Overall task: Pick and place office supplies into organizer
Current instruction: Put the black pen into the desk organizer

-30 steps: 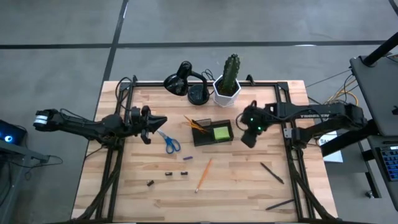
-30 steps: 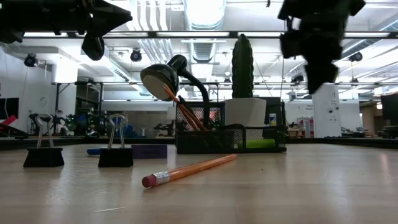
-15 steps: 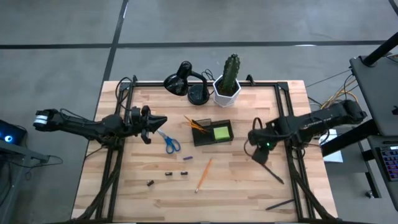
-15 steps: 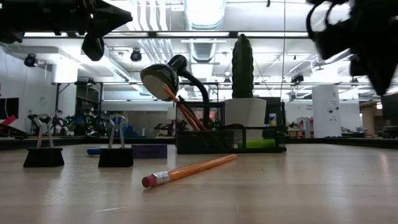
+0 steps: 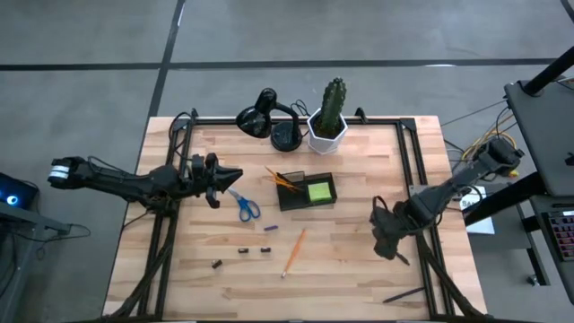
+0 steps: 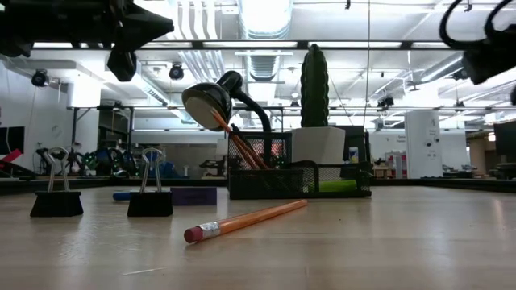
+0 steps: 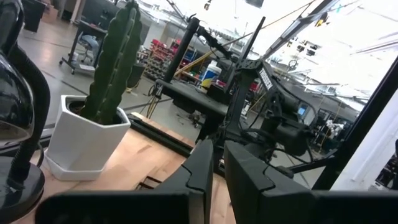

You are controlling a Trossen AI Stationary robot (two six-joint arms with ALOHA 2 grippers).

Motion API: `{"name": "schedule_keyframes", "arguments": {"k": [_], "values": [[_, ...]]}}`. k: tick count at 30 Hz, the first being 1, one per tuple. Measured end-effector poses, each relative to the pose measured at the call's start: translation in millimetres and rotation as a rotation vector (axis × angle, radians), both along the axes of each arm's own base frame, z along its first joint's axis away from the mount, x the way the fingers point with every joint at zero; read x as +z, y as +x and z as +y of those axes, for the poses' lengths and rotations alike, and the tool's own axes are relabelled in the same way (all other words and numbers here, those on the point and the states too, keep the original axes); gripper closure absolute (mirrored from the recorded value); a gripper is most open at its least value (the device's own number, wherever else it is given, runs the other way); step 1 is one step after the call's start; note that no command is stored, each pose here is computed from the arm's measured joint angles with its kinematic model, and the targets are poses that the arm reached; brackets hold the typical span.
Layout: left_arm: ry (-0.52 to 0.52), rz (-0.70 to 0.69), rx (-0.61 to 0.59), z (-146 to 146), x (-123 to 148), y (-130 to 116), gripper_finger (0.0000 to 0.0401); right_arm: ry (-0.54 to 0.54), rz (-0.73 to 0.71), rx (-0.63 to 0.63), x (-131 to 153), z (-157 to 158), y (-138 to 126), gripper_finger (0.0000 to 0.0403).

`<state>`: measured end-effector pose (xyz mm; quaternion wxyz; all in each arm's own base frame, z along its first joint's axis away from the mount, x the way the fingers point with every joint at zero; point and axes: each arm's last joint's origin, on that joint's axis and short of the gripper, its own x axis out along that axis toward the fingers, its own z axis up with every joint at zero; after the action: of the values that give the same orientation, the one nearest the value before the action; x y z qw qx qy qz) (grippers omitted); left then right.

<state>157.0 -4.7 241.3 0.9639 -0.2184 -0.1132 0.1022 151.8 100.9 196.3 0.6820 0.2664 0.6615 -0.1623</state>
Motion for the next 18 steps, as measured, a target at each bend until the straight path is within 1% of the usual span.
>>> {"name": "schedule_keyframes", "arguments": {"k": [5, 10, 16, 18], "values": [[0.002, 0.02, 0.0, 0, -3, 3, 0.0377, 0.015, -0.014, -0.027, -11, 8, -6, 0.0207], [-0.001, 0.029, -0.001, 0, -4, 4, 0.0377, -0.017, -0.019, -0.064, -27, 10, -16, 0.0209], [-0.004, 0.023, -0.002, 0, -4, 4, 0.0377, 0.019, -0.044, -0.099, -45, 12, -21, 0.0211], [-0.004, 0.022, -0.002, 0, -4, 4, 0.0377, 0.025, -0.043, -0.128, -51, 11, -23, 0.0212]]}}
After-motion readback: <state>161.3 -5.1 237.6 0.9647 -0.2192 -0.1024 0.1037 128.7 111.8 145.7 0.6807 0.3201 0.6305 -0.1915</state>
